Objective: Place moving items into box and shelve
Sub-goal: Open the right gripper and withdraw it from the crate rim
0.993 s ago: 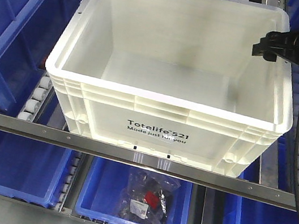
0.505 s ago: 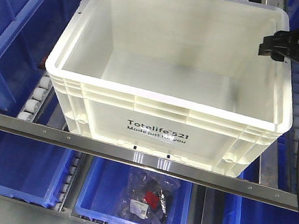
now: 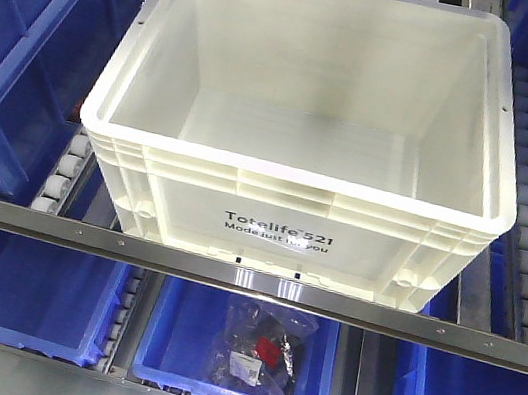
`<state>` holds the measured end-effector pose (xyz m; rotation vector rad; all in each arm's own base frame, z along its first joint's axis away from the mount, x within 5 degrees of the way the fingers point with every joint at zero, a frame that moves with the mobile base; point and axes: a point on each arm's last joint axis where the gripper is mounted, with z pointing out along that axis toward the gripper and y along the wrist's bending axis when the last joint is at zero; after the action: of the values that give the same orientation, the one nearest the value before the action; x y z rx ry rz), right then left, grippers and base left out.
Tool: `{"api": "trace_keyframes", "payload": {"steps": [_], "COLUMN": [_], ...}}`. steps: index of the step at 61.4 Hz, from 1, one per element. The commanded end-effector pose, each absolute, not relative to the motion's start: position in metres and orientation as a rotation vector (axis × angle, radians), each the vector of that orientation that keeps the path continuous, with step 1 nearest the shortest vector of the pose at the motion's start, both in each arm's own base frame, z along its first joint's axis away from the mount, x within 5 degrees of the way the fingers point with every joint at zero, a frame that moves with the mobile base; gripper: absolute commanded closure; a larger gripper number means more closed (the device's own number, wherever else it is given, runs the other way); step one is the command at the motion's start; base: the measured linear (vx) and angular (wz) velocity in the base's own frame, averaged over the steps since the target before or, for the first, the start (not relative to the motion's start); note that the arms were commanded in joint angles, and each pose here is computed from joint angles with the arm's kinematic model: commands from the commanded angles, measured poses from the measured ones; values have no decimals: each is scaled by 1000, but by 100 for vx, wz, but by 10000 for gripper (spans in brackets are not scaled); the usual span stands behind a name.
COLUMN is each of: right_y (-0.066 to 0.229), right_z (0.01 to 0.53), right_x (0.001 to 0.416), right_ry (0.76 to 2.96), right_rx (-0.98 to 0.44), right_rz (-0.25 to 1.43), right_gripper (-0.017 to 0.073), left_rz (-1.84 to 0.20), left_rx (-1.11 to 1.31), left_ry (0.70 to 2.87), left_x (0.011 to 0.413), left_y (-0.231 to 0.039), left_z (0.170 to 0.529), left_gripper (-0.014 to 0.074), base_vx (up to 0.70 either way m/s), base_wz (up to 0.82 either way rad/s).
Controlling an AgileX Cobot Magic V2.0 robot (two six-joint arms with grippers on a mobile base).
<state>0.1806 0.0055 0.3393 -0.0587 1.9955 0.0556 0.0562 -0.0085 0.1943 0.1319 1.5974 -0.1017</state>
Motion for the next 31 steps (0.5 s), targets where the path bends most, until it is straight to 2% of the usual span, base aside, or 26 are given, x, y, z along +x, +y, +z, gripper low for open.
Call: {"api": "trace_keyframes", "payload": {"steps": [1,7,14,29,31], "right_y": [-3,-8,-8,-8,-8], "right_z": [340,320,303,254,248], "right_x": [156,130,108,85,83], "right_ry": [1882,1840,1734,1555,1535], "right_rx": [-16,11,1,-40,-51], "right_rz": [-3,-53,-103,-189,-201], "right_gripper": [50,95,199,549,575], "left_rz": [-111,-111,-111,-111,-111], "left_rx": [116,116,116,116,116], "left_ry": [1519,1519,1519,1519,1519], "left_x": [56,56,56,56,56], "left_y": [-8,-8,-8,-8,-8], "left_z": [197,197,197,197,197], "left_gripper": [601,601,601,601,601], "base_vx": [0,0,0,0,0], "base_wz": [0,0,0,0,0]}}
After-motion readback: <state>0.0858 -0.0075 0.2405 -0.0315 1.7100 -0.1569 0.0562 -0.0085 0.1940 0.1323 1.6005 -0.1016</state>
